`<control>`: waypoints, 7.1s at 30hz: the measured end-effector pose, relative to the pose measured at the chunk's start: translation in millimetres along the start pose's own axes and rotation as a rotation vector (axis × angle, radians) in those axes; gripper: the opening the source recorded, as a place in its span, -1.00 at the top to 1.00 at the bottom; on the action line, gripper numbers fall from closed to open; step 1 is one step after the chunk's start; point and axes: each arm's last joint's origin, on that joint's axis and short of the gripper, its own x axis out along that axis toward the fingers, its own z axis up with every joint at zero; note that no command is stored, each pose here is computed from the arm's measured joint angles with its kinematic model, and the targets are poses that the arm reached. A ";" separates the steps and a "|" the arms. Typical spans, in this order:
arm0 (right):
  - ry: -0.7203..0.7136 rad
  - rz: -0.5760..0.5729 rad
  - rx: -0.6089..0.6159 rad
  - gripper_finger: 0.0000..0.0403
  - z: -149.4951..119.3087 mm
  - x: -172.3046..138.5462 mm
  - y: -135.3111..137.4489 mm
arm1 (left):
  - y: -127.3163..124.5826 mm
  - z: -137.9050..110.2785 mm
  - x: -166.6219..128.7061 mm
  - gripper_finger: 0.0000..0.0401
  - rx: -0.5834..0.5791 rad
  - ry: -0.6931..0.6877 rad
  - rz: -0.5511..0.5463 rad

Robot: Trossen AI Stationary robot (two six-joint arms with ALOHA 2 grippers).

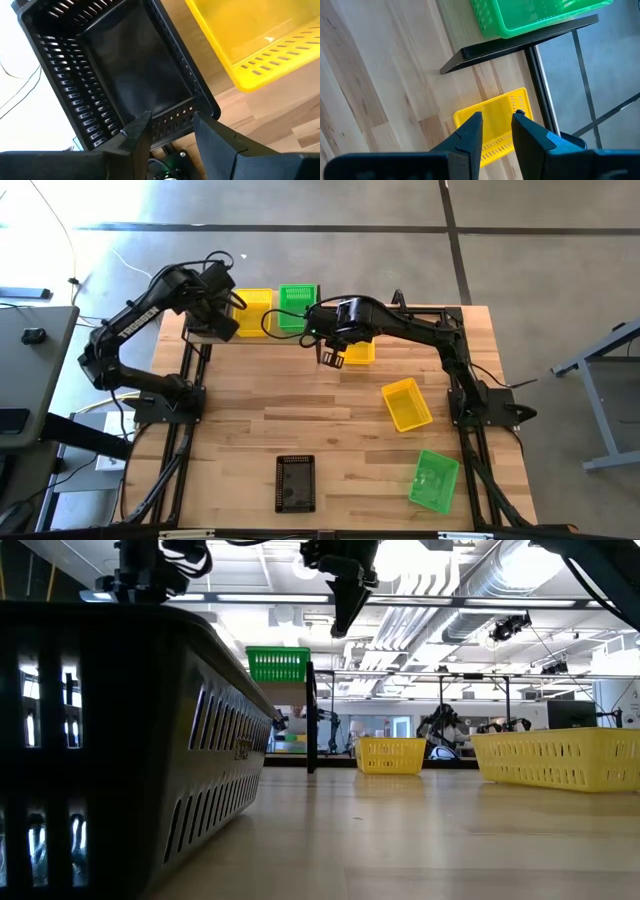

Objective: Stack baskets on shelf by color
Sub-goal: Stack the left black bin on top of the black bin, then stack the top yellow bin on top of the yellow bin

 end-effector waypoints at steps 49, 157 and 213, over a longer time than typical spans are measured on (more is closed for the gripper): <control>0.134 -0.057 0.187 0.55 -12.1 22.4 -60.9 | -7.9 -23.9 -42.0 0.32 0.048 -0.226 -0.238; 0.006 0.191 1.097 1.00 -134.3 9.2 14.8 | -62.4 -57.0 -69.2 0.32 0.610 -0.433 -0.345; -0.161 0.485 1.269 1.00 -81.9 77.7 164.3 | -84.8 -78.4 -77.8 0.32 0.470 -0.383 -0.471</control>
